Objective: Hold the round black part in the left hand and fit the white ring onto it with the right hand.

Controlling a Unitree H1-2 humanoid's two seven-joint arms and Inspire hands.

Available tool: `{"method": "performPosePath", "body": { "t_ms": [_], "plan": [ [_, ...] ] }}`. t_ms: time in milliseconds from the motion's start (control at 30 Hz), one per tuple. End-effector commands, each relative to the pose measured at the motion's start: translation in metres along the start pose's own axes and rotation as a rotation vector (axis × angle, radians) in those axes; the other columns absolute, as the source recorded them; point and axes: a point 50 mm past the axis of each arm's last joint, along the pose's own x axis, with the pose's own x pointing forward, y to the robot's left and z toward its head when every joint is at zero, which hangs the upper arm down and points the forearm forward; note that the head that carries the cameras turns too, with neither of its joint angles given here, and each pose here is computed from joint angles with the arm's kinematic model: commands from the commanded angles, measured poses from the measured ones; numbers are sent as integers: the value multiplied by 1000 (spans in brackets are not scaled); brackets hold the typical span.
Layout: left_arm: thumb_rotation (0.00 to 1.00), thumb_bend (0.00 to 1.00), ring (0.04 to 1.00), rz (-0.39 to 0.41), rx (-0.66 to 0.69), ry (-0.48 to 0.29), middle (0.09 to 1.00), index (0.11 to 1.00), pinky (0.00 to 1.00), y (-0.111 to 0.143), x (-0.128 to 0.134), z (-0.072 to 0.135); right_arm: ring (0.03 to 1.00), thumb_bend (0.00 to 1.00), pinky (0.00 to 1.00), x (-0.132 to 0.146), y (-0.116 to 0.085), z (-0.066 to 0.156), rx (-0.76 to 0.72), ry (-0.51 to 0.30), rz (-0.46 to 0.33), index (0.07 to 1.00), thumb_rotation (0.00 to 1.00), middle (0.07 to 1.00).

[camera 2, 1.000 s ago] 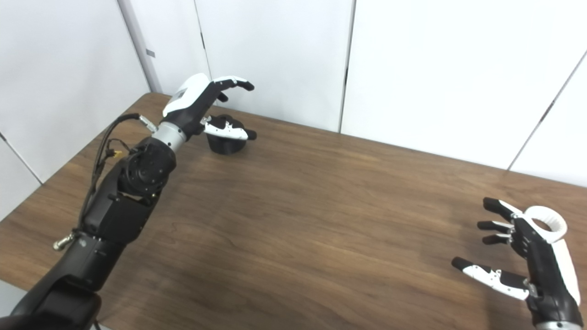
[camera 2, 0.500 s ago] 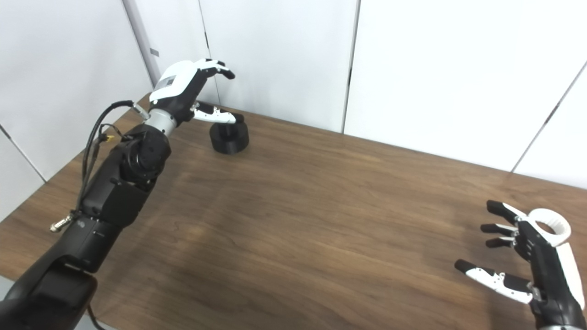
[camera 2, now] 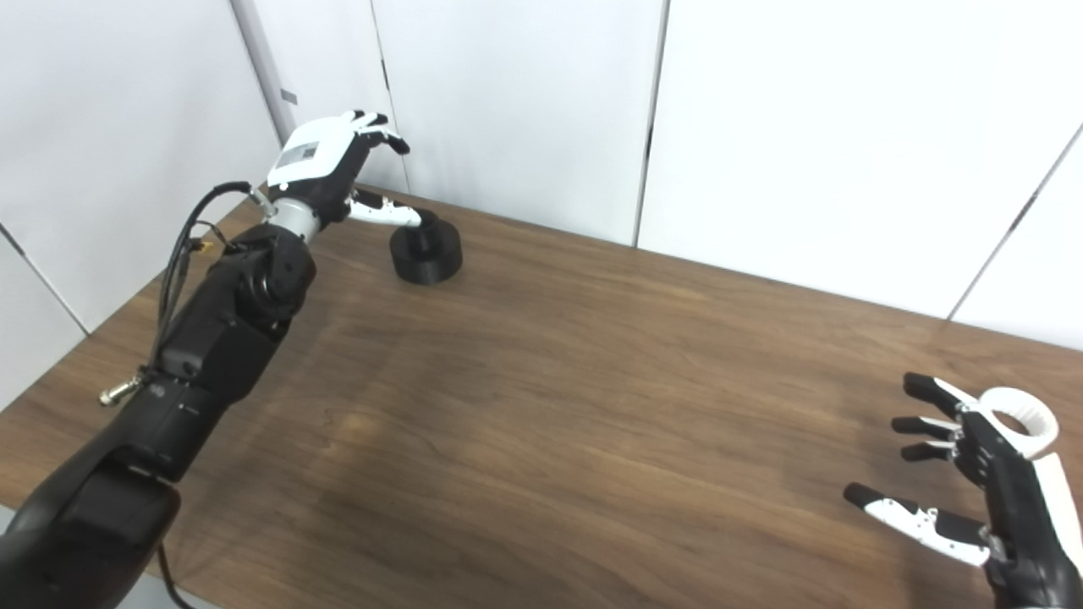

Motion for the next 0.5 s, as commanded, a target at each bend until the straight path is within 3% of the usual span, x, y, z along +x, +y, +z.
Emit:
{"method": "performPosePath", "body": {
  "t_ms": [0,100,467],
  "plan": [
    [535,1000,1000,69,47,9,998,775,996,35,17,1,683,678,559,8,-10,16,-10,-75,-24,794,0,816],
    [567,1000,1000,50,66,34,1000,795,999,34,19,-1,683,679,557,8,-10,16,-11,-80,-19,793,2,819],
    [544,1000,1000,5,66,100,1000,793,1000,21,25,-13,675,687,556,7,-9,18,-1,-78,-23,782,0,813]
  ]
}}
